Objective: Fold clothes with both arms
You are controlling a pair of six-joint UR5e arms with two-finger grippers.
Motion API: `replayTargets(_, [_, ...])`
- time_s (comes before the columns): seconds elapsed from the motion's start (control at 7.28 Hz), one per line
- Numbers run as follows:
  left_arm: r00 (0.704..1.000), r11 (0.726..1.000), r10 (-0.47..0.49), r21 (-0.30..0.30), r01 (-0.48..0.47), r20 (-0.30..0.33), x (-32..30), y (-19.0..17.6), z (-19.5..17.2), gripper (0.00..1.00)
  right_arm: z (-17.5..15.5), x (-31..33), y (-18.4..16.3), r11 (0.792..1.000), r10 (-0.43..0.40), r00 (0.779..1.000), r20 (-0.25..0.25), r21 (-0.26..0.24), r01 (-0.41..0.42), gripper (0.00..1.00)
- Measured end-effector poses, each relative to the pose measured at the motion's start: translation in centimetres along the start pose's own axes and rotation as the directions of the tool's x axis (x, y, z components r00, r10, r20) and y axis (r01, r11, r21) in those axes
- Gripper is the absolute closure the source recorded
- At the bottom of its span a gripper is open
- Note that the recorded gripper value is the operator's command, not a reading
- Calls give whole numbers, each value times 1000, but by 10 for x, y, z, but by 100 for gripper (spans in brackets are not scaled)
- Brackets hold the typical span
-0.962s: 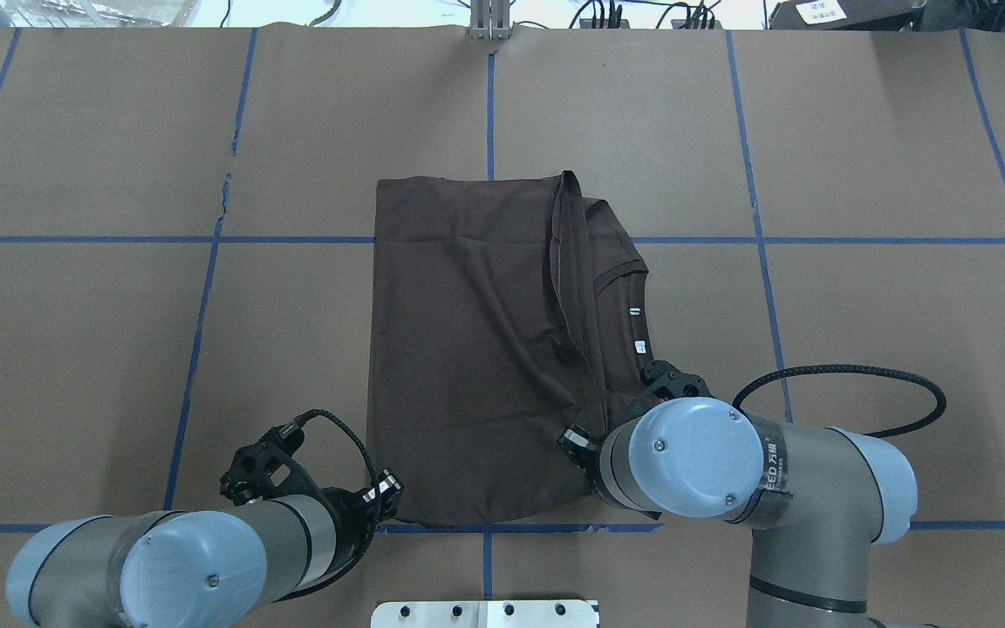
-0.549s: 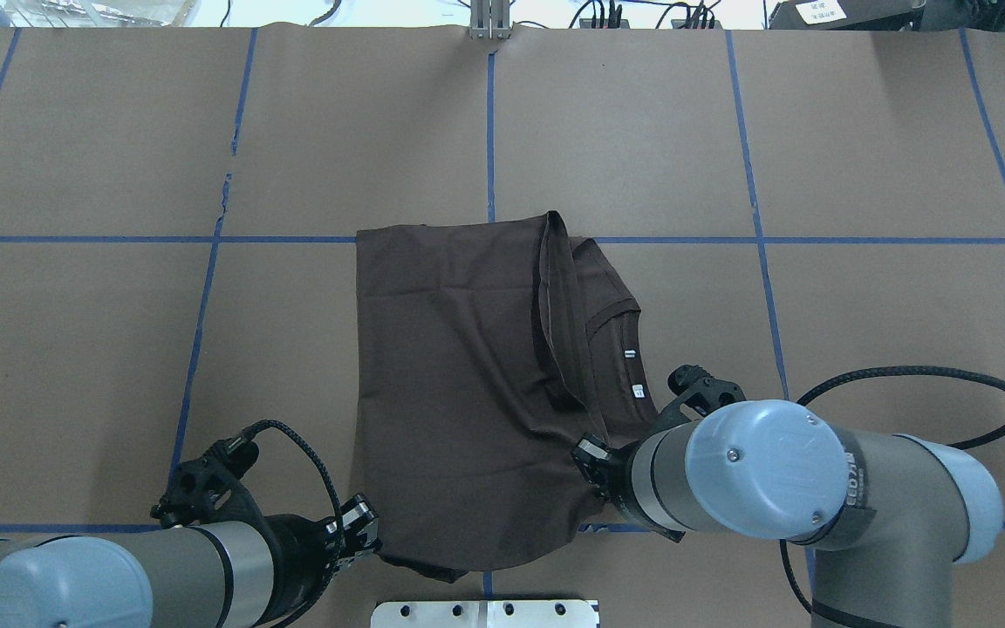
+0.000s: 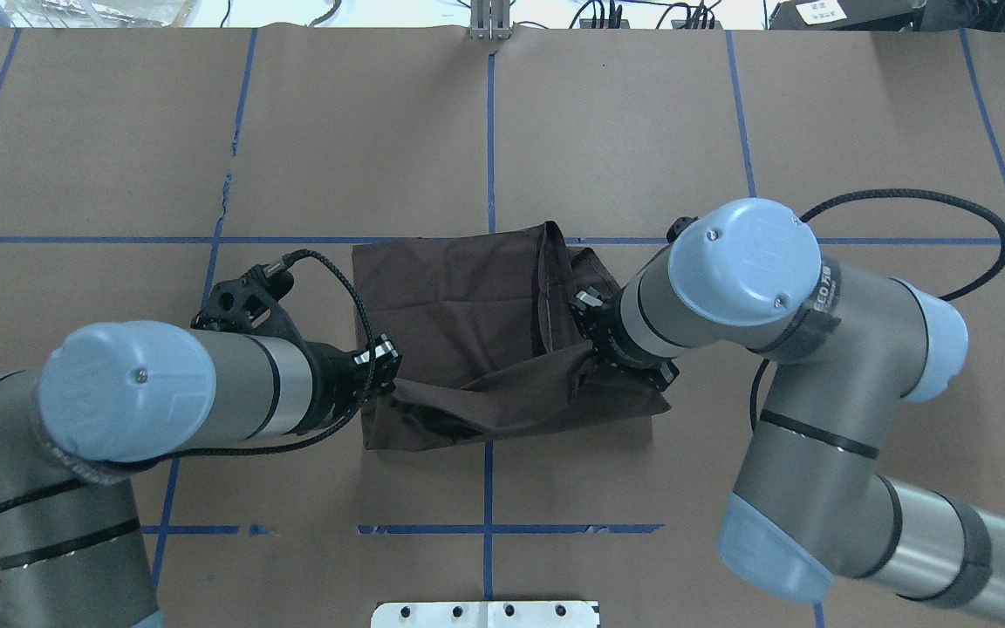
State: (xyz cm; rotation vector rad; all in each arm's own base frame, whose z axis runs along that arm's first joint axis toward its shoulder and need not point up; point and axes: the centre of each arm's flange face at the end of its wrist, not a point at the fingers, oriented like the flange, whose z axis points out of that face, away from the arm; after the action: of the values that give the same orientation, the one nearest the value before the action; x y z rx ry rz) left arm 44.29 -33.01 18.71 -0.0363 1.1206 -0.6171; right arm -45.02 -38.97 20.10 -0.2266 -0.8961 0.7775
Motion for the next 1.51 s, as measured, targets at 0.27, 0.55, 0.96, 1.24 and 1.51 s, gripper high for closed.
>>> replayTargets(0.27, [998,996,59,69,-60,23,7,-49,27,100,21,-51,-29,999,36,999,19,32,-36,100])
replayTargets(0.55, [997,991,74,109,-76,24,10,-81,46,100,47,-89,-54,997,55,997,46,51,-58,100])
replayTargets(0.96, [993,980,112,159,-118,44,16,-125,85,53,84,-130,-73,996,53,998,37,73,-56,1])
replayTargets(1.24, [981,958,193,214,-194,24,14,-191,127,31,122,-161,-101,996,27,995,94,77,-34,0])
replayTargets(1.51, [970,953,237,202,-224,-46,30,-207,106,42,89,-200,-131,998,32,990,140,43,-38,0])
